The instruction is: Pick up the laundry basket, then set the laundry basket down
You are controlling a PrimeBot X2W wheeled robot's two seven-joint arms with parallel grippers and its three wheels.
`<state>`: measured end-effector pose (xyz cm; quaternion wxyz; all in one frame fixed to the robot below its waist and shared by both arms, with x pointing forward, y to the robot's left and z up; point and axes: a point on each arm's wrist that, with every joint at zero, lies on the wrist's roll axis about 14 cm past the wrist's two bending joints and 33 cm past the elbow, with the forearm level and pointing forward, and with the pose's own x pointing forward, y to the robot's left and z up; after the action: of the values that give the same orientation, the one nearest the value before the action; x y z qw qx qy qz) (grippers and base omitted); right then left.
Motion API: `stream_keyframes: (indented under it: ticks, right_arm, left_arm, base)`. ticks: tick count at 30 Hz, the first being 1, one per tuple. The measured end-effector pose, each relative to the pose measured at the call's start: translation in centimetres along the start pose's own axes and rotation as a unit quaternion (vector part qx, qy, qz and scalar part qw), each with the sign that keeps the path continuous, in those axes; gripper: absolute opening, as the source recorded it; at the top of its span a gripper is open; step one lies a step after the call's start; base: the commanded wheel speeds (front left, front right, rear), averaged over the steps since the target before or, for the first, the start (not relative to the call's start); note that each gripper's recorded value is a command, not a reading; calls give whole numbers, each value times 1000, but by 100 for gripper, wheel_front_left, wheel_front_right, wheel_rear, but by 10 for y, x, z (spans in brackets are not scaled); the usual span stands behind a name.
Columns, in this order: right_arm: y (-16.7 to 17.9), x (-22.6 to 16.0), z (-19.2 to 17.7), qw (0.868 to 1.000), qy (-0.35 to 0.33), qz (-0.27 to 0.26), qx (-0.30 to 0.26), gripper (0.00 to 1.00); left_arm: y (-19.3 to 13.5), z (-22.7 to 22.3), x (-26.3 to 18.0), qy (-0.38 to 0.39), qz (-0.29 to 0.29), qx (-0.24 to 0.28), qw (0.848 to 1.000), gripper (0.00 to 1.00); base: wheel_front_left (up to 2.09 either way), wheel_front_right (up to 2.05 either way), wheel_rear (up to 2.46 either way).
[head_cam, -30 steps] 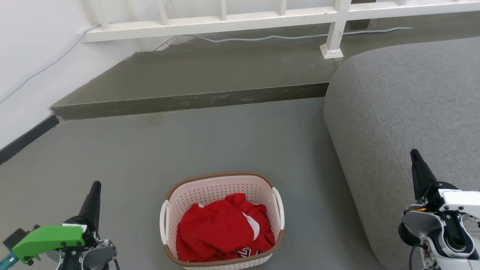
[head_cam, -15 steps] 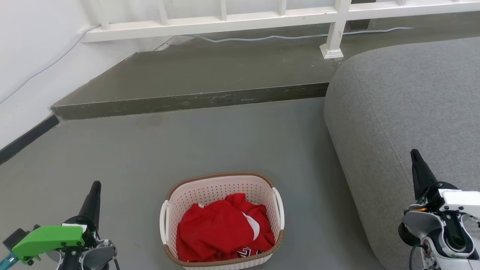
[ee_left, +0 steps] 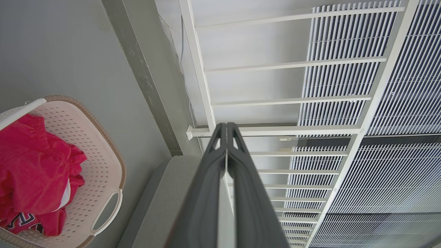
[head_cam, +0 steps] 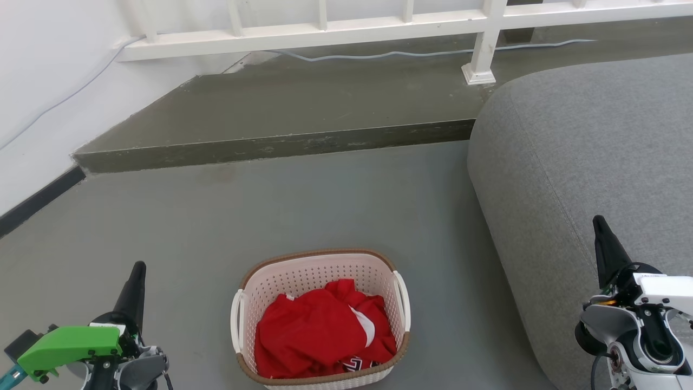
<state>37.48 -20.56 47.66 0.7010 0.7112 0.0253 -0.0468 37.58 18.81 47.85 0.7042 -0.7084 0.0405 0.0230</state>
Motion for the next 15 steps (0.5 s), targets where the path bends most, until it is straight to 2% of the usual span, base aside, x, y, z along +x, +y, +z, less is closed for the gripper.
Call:
stream_keyframes:
  ticks: [15]
  right_arm:
    - [0,0,0,1000,-1,0,1,0]
  left_arm:
    - [0,0,0,0,0,0,1000,0]
  base:
    - [0,0,0]
